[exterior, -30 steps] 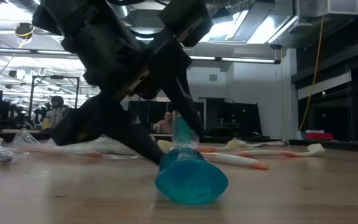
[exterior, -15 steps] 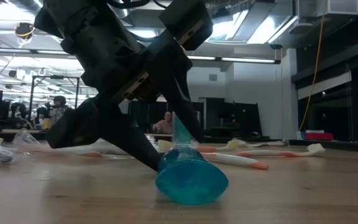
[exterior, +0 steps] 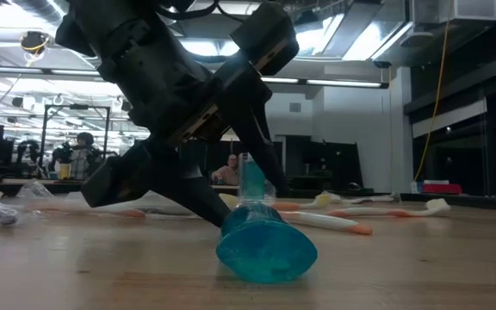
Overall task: Pick & Place toothbrushing station
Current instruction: Put the blue mouthwash into the transparent organizer
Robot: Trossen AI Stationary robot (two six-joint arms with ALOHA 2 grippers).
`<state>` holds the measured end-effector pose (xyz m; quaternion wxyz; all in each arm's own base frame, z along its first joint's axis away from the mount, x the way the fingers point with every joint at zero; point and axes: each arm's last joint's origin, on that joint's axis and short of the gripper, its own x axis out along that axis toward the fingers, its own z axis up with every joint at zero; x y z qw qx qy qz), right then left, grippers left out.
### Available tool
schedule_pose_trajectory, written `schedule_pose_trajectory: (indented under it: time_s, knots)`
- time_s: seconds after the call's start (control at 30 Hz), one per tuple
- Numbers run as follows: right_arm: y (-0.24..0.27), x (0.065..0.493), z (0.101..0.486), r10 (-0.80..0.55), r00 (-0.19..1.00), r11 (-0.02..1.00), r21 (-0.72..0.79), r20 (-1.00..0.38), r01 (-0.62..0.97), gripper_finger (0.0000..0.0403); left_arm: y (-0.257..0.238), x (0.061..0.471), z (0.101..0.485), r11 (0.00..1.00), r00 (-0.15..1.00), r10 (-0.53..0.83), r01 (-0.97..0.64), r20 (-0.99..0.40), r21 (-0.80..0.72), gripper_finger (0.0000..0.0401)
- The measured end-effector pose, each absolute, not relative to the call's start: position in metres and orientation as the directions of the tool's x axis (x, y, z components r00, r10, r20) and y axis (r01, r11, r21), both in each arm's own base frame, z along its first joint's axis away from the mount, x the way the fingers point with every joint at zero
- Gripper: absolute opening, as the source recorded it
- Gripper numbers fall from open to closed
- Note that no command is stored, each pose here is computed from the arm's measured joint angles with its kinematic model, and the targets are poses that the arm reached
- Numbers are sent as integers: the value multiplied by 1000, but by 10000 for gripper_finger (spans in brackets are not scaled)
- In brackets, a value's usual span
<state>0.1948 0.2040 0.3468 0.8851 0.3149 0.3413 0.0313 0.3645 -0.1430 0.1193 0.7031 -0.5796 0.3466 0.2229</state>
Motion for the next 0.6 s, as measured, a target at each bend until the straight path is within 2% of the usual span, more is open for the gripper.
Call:
schedule_pose_trajectory:
  time_s: [0.43, 0.6]
  knots:
    - [205, 194, 347, 276, 762, 800, 580, -585, 155, 187, -145, 363, 118, 228, 650, -110, -720, -752, -656, 196]
    - [205, 194, 347, 276, 762, 800, 579, -586, 155, 187, -146, 363, 117, 221, 639, -124, -728, -759, -649, 175]
